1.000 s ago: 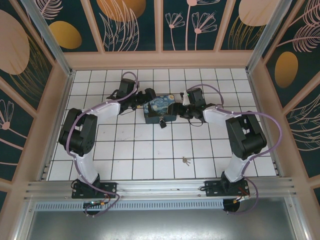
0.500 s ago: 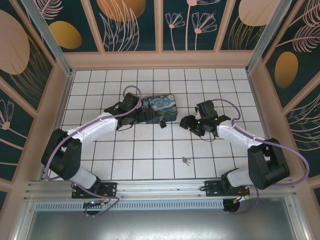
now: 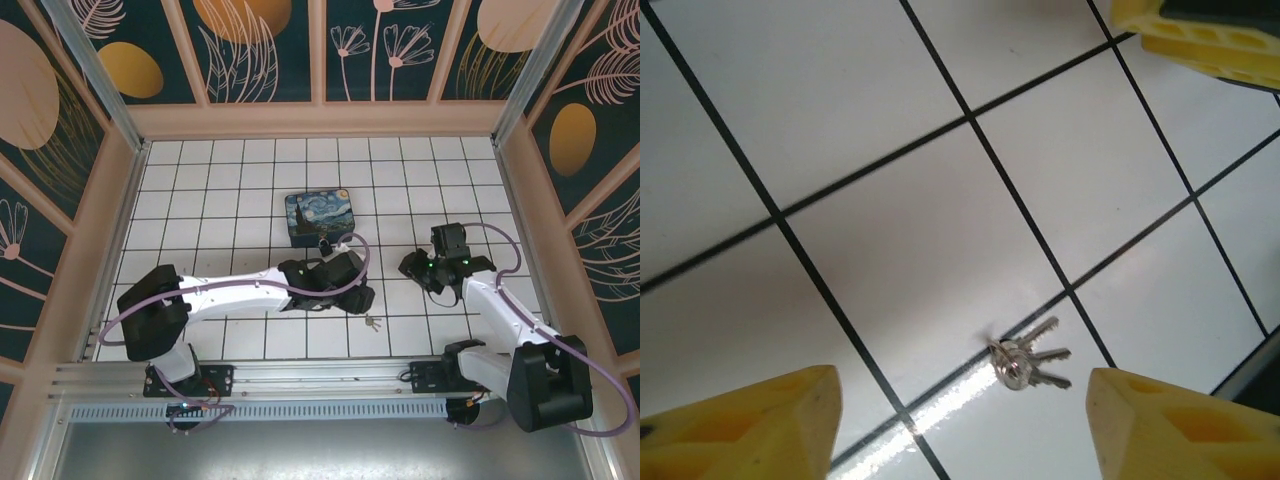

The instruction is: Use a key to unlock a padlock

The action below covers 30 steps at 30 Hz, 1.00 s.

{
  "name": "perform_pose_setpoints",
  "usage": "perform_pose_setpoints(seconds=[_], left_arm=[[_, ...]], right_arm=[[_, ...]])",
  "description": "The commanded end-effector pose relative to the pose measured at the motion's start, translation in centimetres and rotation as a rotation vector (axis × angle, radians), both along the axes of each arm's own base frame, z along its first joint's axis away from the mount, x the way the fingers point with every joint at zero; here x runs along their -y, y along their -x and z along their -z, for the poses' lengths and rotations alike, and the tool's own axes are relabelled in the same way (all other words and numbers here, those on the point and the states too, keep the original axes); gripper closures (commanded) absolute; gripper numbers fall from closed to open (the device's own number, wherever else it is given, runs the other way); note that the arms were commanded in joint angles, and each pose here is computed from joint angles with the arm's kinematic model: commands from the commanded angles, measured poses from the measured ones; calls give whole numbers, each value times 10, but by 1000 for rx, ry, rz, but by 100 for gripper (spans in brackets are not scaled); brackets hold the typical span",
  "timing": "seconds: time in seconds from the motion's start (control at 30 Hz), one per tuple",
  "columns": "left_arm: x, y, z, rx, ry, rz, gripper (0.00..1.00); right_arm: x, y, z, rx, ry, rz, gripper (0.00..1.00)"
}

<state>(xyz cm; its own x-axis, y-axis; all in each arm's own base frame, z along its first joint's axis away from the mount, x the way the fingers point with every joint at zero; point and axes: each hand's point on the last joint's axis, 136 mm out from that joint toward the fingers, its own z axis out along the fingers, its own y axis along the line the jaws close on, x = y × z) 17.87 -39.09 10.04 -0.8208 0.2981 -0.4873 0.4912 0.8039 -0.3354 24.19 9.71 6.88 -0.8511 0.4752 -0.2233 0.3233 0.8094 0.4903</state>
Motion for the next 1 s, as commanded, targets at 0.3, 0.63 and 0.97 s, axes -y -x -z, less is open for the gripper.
perform_pose_setpoints(seconds=[0.3, 0.63, 0.97], left_arm=[[43, 32, 27, 22, -45, 521, 53], [52, 30, 59, 15, -153, 643, 59], [26, 32, 91, 1, -277, 687, 62]], right_arm=[[39, -18, -15, 45, 60, 103, 65], [49, -31, -25, 67, 59, 133, 65], [53, -32, -24, 77, 44, 132, 64]])
